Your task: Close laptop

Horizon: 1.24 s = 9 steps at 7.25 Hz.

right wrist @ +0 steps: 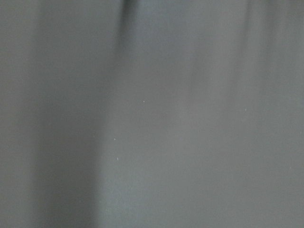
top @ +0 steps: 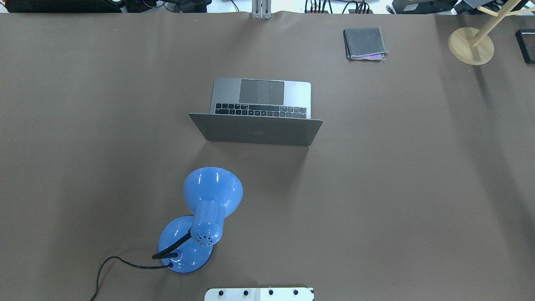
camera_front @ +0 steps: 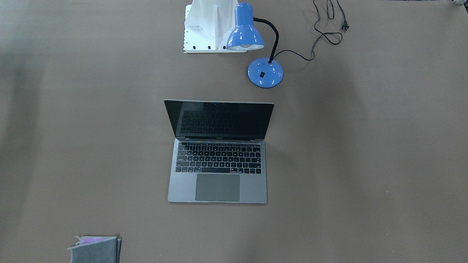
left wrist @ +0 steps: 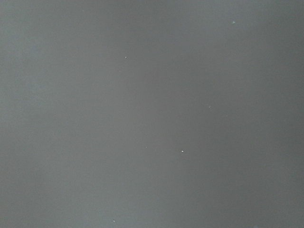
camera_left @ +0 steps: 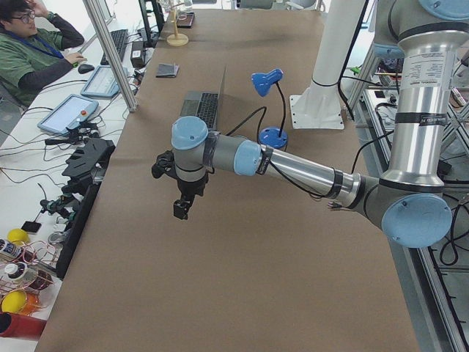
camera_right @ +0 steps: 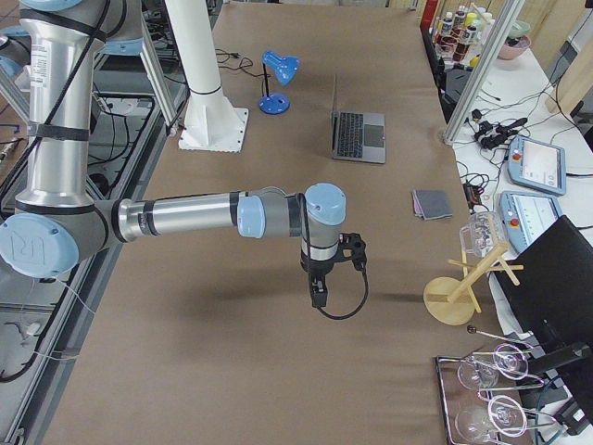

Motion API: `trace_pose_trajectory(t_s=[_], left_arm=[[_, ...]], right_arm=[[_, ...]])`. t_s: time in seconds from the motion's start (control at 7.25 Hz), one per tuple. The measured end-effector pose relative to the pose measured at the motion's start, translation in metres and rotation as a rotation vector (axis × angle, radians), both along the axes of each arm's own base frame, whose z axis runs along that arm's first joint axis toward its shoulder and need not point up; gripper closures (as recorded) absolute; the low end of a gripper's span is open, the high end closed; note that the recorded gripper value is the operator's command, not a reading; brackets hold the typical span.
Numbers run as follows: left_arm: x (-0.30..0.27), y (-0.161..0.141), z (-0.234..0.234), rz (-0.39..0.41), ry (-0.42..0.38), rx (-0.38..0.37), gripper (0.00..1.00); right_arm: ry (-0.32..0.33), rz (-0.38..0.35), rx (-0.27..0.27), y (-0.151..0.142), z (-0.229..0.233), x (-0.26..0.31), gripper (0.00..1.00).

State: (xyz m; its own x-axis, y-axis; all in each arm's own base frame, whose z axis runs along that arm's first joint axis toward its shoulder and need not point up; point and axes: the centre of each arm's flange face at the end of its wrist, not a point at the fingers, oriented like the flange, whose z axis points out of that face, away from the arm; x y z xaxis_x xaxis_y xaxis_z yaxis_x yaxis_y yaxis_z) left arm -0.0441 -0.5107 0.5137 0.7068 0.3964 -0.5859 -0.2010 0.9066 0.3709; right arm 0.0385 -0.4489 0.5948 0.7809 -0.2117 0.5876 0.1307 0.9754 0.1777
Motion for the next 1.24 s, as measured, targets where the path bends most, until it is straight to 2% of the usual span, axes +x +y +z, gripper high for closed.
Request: trace_pose_trajectory(t_s=[0.14, 0.28, 0.55, 0.83, 0.97, 1.24], left_arm=[[0.000, -0.006, -0.010, 0.000, 0.001, 0.035, 0.01], [0.000, -0.012, -0.018, 0.000, 0.002, 0.078, 0.01], [0.001, -0.030, -0.026, -0.004, 0.009, 0.198, 0.01], [0.002, -0.040, -0.015, -0.009, 0.021, 0.278, 0.01], [0.003, -0.041, -0.012, -0.020, 0.035, 0.293, 0.02], [0.012, -0.048, -0.026, -0.048, 0.130, 0.266, 0.02]], right_arm=[[-0.009, 0.011, 0.088, -0.007, -0.009, -0.001, 0.00], [-0.020, 0.027, 0.139, -0.011, -0.017, -0.002, 0.00], [-0.035, 0.040, 0.194, -0.016, -0.029, -0.004, 0.01], [-0.079, 0.031, 0.224, -0.017, -0.036, -0.008, 0.01], [-0.103, 0.025, 0.229, -0.016, -0.039, -0.010, 0.01], [-0.161, 0.014, 0.230, -0.015, -0.045, -0.015, 0.02]])
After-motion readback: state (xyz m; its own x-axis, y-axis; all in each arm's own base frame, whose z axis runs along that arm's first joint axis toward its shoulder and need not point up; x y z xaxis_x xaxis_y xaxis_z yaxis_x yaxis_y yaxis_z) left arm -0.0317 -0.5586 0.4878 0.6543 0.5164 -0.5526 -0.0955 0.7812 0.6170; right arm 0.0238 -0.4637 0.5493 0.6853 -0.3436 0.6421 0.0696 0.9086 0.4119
